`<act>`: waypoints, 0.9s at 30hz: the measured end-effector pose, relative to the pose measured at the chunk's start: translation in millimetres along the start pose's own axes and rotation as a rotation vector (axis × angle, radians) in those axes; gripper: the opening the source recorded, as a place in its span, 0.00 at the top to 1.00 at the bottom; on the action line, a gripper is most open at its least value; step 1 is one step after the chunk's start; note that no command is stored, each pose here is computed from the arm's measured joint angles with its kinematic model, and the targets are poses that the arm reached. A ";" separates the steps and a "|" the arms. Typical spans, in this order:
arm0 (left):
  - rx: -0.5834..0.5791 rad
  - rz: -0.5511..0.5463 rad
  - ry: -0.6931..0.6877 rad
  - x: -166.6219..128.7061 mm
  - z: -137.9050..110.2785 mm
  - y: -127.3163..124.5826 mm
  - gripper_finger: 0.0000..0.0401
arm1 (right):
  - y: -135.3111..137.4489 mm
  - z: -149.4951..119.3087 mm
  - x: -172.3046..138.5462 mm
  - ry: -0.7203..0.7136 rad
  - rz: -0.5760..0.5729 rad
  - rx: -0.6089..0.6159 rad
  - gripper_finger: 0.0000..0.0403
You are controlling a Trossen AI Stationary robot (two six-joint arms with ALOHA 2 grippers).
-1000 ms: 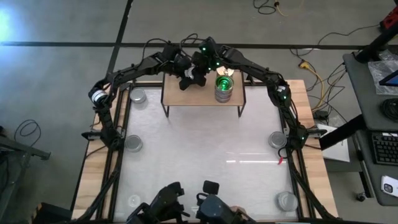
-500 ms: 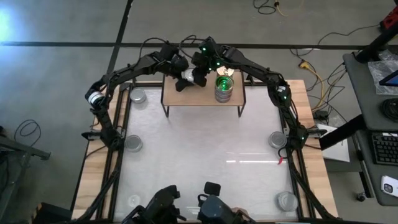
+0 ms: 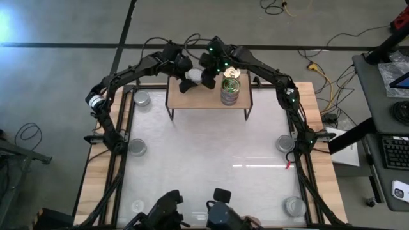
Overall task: Stack canned seafood by type on shelf
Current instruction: Put the green tuna on the shelf
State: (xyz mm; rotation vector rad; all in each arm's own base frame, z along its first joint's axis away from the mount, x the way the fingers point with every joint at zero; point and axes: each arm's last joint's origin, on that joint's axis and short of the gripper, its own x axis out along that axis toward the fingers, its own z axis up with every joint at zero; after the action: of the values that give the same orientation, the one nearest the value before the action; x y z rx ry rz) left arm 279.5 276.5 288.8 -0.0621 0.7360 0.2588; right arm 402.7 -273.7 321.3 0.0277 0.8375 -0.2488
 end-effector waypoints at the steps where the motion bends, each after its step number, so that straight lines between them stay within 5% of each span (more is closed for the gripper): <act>1: 0.002 0.000 0.000 -0.1 0.1 0.0 0.01 | 0.0 -0.1 0.3 0.001 0.000 0.000 0.96; 27: 0.001 -0.005 -0.018 -2.5 2.3 -1.1 0.00 | 0.1 -0.8 0.9 0.006 0.002 0.007 0.96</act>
State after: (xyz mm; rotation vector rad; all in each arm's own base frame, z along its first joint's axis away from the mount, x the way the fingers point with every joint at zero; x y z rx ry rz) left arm 279.6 275.3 292.2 -0.0603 0.7181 0.2542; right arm 402.7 -273.7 320.1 0.0354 0.8426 -0.2498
